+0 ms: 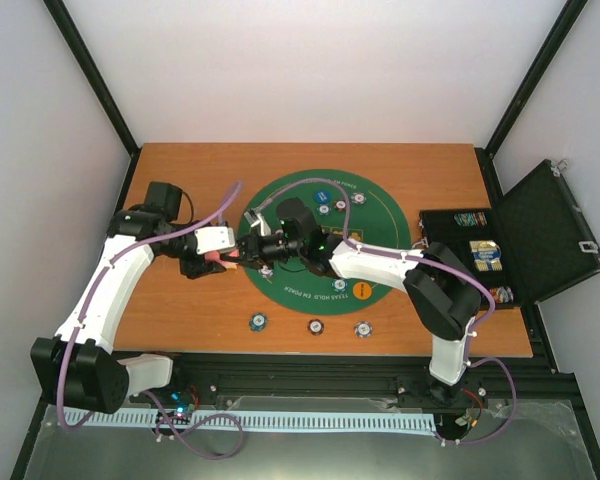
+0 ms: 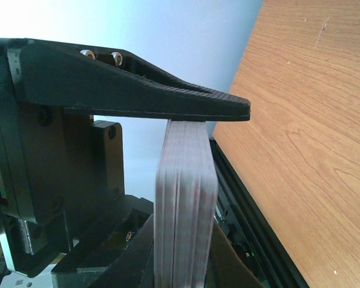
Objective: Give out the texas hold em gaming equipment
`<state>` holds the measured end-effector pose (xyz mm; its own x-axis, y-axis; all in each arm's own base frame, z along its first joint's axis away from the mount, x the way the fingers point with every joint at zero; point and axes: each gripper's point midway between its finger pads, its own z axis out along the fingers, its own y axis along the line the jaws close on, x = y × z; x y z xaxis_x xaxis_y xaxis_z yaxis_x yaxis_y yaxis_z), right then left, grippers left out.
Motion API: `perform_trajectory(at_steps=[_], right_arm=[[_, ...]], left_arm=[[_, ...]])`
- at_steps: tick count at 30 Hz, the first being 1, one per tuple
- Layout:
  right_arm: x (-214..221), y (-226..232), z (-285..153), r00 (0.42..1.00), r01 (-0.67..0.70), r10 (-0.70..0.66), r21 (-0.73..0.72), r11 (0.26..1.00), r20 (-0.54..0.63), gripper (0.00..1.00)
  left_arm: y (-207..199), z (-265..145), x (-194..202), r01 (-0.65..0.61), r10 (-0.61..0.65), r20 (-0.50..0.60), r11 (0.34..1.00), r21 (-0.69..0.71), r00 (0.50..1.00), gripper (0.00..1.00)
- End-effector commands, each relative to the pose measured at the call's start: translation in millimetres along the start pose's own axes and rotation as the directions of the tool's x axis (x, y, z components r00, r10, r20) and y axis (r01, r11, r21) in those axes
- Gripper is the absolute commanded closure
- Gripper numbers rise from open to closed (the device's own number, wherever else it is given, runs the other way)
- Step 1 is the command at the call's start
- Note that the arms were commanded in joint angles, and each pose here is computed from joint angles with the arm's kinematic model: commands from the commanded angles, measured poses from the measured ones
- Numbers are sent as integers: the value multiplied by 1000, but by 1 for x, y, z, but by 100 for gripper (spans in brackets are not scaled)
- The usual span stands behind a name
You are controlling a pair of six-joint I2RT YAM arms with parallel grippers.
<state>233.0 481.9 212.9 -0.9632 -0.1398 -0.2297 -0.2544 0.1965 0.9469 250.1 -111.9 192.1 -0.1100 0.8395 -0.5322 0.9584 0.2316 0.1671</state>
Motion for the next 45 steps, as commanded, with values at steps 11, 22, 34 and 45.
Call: perform_trajectory(at_steps=[11,22,34,45], right_arm=[[-2,-44,2,1000,-15,16,204,979,-2,49],[-5,-29,12,999,-39,41,55,998,-25,42],[-7,-54,7,997,-53,61,144,988,-51,43],[-3,-62,-13,997,-31,44,200,979,-62,53]], left_arm=[[-11,2,4,-21,21,-5,999,26,1000,66],[-13,9,15,-6,8,-54,999,45,998,66],[-13,11,23,-8,13,-91,999,52,996,68],[-9,12,22,2,3,-94,999,49,996,70]])
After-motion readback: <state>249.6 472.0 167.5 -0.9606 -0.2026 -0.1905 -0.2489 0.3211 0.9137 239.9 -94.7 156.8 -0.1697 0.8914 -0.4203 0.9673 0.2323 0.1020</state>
